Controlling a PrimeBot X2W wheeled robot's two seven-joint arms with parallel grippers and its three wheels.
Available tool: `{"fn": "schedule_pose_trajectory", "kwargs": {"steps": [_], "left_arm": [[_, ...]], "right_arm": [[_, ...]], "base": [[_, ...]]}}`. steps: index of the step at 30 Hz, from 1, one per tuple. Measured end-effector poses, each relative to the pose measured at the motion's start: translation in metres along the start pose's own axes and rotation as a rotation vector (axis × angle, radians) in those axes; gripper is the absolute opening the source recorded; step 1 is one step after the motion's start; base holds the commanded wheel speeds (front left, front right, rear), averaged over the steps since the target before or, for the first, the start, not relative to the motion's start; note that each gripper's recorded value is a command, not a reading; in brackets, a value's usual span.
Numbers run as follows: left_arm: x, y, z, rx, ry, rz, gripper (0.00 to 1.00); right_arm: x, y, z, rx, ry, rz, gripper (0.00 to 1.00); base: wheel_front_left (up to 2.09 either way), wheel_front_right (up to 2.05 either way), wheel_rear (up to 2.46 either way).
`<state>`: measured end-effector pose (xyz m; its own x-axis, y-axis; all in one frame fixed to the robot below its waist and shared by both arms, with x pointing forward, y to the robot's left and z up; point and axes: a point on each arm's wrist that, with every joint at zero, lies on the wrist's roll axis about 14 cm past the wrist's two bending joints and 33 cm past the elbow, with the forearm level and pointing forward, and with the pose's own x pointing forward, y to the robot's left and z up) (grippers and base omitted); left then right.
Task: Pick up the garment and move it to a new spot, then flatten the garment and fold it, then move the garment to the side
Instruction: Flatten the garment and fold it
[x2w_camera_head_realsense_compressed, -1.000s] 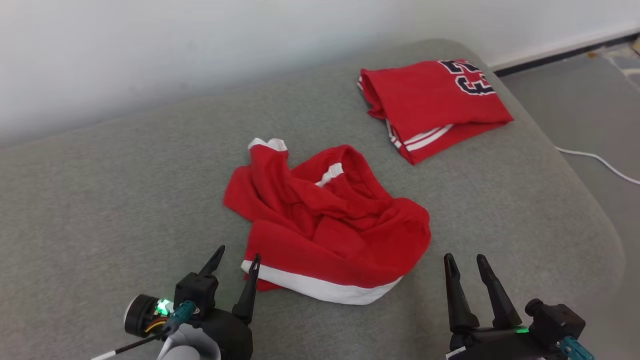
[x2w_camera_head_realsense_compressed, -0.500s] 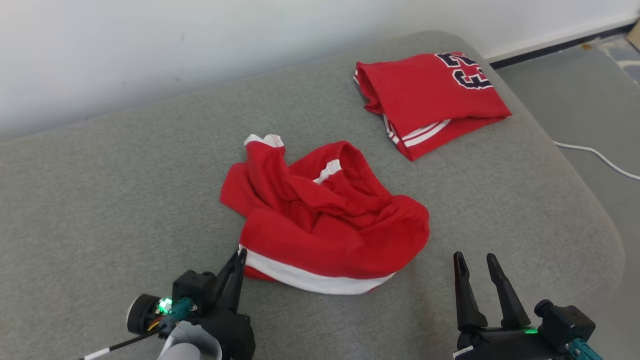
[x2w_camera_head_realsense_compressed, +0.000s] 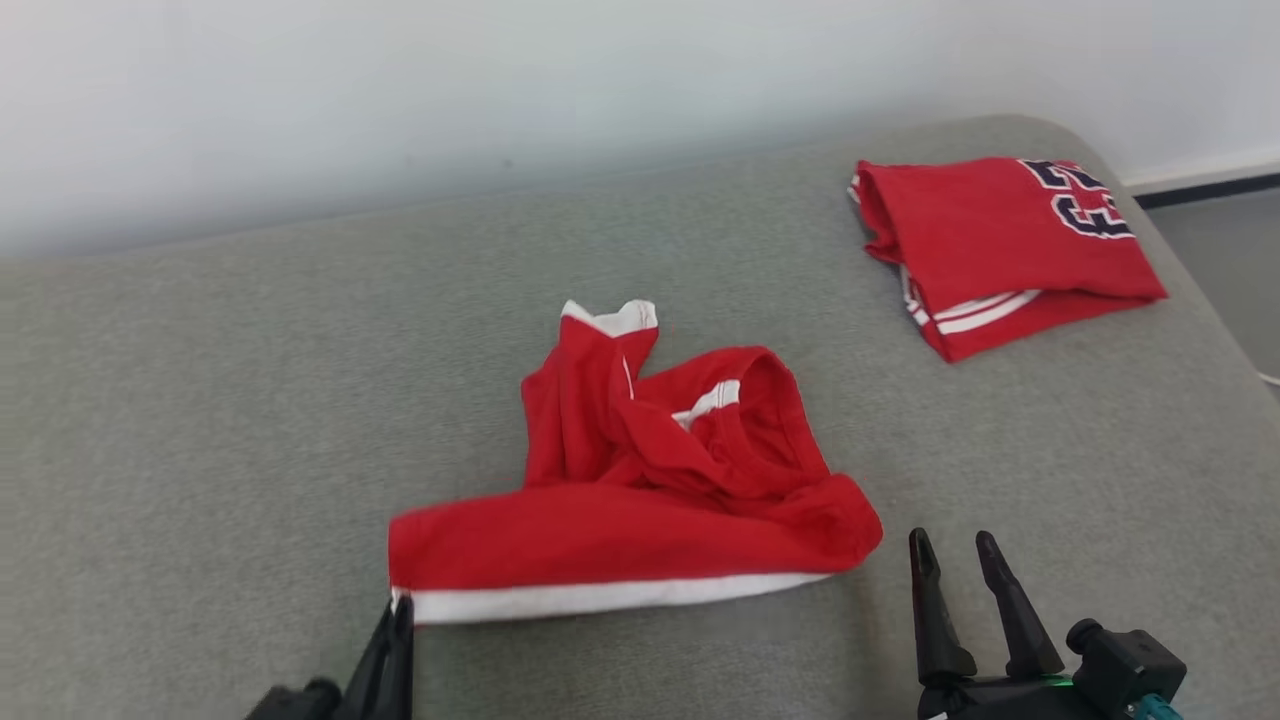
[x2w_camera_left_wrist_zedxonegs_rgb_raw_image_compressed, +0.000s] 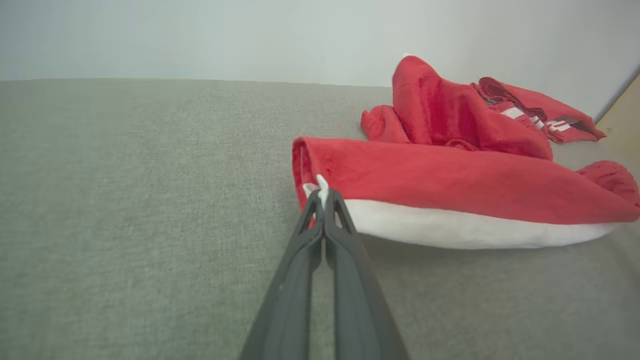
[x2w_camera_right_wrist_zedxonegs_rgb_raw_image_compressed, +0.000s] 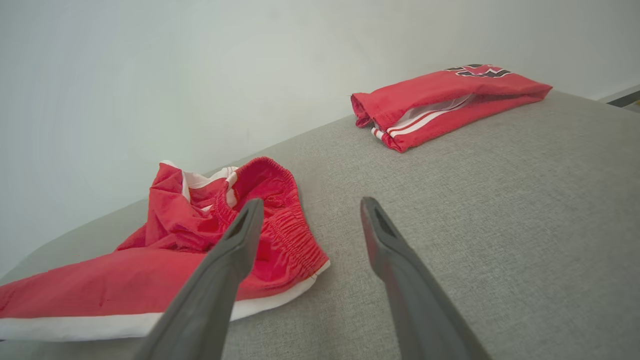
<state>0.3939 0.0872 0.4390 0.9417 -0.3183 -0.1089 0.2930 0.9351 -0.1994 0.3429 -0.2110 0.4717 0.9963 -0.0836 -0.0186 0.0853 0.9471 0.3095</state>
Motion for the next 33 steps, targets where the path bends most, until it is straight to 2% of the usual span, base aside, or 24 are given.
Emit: {"fn": "schedule_pose_trajectory", "kwargs": {"steps": [7,8,9,10,16,23,33], "left_arm": [[-0.043,0.024,-0.026,-0.044,0.069,0.116,0.0],[-0.046,0.025,-0.028,-0.046,0.076,0.123,0.18],[-0.048,0.027,-0.029,-0.046,0.077,0.13,0.93],[-0.049,0.027,-0.029,-0.048,0.076,0.134,1.0],[-0.057,0.034,-0.017,-0.042,0.037,0.161,1.0],[-0.067,0.046,0.004,-0.041,-0.037,0.203,1.0],[-0.075,0.047,0.02,-0.049,-0.094,0.235,1.0]], "right_arm": [[0.003,0.014,-0.016,-0.011,0.054,0.059,1.0],[0.003,0.016,-0.019,-0.019,0.067,0.073,1.0],[0.003,0.018,-0.022,-0.038,0.079,0.091,1.0],[0.002,0.019,-0.024,-0.055,0.09,0.108,1.0],[-0.001,0.014,-0.034,-0.127,0.148,0.164,1.0],[0.003,0.026,-0.04,-0.138,0.181,0.239,1.0],[0.051,0.062,-0.024,-0.237,0.215,0.383,1.0]], "base": [[0.0,0.0,0.0],[0.0,0.0,0.0],[0.0,0.0,0.0],[0.0,0.0,0.0],[0.0,0.0,0.0],[0.0,0.0,0.0],[0.0,0.0,0.0]]}}
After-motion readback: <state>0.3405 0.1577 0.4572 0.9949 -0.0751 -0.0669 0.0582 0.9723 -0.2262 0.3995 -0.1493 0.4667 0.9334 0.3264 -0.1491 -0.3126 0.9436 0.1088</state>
